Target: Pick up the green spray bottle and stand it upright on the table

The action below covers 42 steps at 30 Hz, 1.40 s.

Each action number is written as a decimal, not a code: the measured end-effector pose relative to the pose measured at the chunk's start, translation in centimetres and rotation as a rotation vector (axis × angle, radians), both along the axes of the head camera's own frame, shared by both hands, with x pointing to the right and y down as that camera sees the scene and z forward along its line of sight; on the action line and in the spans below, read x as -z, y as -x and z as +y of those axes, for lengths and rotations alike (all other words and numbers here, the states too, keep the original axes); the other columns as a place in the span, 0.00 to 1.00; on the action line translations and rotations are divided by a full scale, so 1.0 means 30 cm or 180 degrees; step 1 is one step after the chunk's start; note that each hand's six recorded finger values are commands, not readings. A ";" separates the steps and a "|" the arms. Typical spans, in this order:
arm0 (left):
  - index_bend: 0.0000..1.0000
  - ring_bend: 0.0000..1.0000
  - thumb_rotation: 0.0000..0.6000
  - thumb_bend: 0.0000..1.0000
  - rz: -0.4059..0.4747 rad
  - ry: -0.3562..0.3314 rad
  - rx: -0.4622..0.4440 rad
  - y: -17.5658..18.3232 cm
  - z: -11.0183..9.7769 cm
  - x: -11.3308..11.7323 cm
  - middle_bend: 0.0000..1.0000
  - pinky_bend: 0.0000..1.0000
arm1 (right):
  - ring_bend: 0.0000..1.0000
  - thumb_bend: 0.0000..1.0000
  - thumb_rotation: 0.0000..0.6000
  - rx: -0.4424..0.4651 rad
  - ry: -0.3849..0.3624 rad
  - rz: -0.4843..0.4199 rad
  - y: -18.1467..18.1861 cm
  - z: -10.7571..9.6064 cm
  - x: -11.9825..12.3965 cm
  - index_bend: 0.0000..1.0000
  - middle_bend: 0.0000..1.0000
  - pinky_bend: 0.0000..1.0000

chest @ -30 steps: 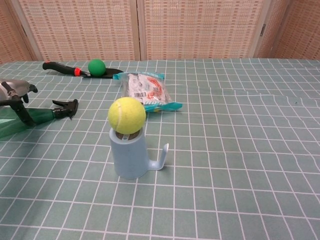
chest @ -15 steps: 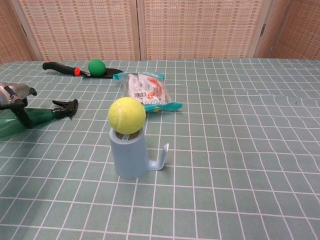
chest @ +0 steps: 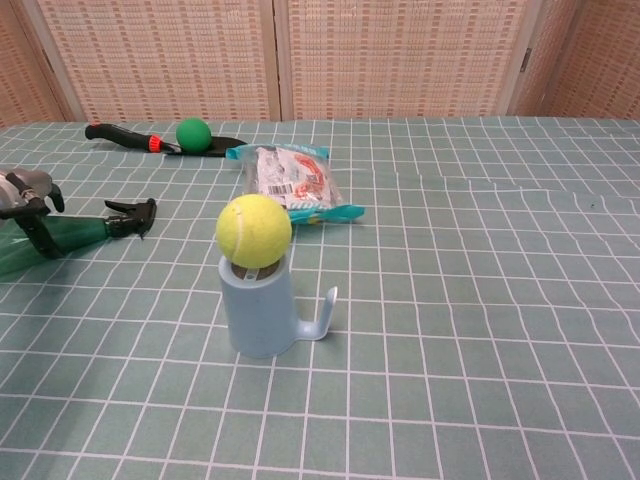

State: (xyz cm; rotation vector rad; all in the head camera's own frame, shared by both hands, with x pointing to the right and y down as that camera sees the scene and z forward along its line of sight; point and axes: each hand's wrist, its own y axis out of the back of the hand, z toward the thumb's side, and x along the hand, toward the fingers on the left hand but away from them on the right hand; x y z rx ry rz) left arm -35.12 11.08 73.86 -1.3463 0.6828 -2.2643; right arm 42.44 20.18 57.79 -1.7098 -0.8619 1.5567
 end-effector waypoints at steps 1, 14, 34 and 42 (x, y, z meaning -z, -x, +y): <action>0.22 0.05 1.00 0.23 -0.0003 0.0003 -0.0004 -0.001 0.000 -0.001 0.21 0.00 | 0.00 0.00 1.00 -0.0002 0.0002 -0.0002 0.000 0.000 0.000 0.00 0.00 0.00; 0.31 0.06 1.00 0.24 -0.0107 0.0082 0.0031 0.027 0.016 -0.036 0.22 0.00 | 0.00 0.00 1.00 -0.0006 0.0064 -0.0029 0.007 -0.003 -0.009 0.00 0.00 0.00; 0.62 0.17 1.00 0.35 0.0041 -0.0324 0.0058 0.014 -0.060 0.001 0.38 0.00 | 0.00 0.00 1.00 -0.0030 0.0151 -0.0045 0.018 -0.010 -0.020 0.00 0.00 0.00; 0.72 0.26 1.00 0.39 0.0446 -0.0857 0.0075 -0.038 -0.144 0.103 0.49 0.04 | 0.00 0.00 1.00 -0.0039 0.0157 -0.0050 0.013 -0.007 -0.018 0.00 0.00 0.00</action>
